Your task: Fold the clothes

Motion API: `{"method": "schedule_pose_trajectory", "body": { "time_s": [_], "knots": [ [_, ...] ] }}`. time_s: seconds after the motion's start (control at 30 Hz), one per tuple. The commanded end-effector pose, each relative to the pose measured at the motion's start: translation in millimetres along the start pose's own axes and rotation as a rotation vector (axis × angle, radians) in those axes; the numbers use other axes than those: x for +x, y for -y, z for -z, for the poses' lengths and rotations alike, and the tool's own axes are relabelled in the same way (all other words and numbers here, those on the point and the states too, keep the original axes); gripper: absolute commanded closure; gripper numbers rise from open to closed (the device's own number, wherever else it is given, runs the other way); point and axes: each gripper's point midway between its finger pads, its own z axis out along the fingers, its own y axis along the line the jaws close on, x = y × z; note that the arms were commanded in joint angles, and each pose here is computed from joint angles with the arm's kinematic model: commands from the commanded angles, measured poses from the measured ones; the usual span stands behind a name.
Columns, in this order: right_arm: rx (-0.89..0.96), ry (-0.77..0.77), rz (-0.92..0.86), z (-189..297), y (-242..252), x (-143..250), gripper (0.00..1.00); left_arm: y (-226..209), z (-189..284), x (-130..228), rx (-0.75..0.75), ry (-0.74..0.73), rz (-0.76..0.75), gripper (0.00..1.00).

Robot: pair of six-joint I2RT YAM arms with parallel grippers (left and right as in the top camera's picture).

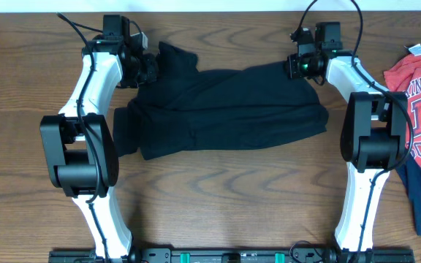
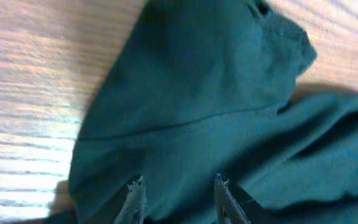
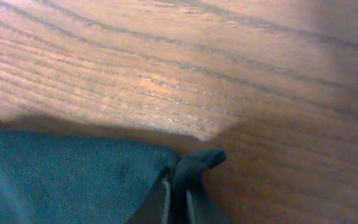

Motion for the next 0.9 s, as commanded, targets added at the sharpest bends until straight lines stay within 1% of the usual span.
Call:
{"method": "schedule_pose_trajectory", "body": {
  "time_s": [0.0, 0.03, 0.1, 0.13, 0.17, 0.3, 0.4, 0.6, 0.67, 0.87],
  "knots": [
    [0.001, -0.142, -0.069, -27, 8, 54, 0.94, -8, -13, -9, -0.027, 0.021, 0.047, 0.61],
    [0.002, -0.150, -0.073, -27, 9, 55, 0.95, -8, -18, -11, -0.024, 0.025, 0.047, 0.57],
    [0.001, -0.164, -0.080, -26, 9, 59, 0.95, -5, -32, -13, 0.018, 0.029, 0.045, 0.53],
    [0.000, -0.171, -0.084, -25, 9, 61, 0.95, -2, -37, -15, 0.044, 0.032, 0.042, 0.49],
    [-0.005, -0.182, -0.089, -25, 8, 64, 0.95, 2, -46, -17, 0.081, 0.037, 0.039, 0.42],
    [-0.012, -0.215, -0.102, -23, 6, 72, 0.95, 5, -70, -25, 0.169, 0.057, 0.093, 0.39],
    [-0.019, -0.236, -0.087, -22, 5, 77, 0.95, 5, -84, -32, 0.237, 0.071, 0.145, 0.34],
    [-0.025, -0.261, -0.064, -20, 3, 83, 0.95, -4, -83, -52, 0.271, 0.144, 0.171, 0.32],
    [-0.025, -0.262, -0.063, -20, 4, 83, 0.95, -7, -80, -60, 0.283, 0.167, 0.205, 0.32],
    [-0.026, -0.268, -0.065, -20, 3, 85, 0.95, 0, -73, -77, 0.330, 0.233, 0.199, 0.32]
  ]
}}
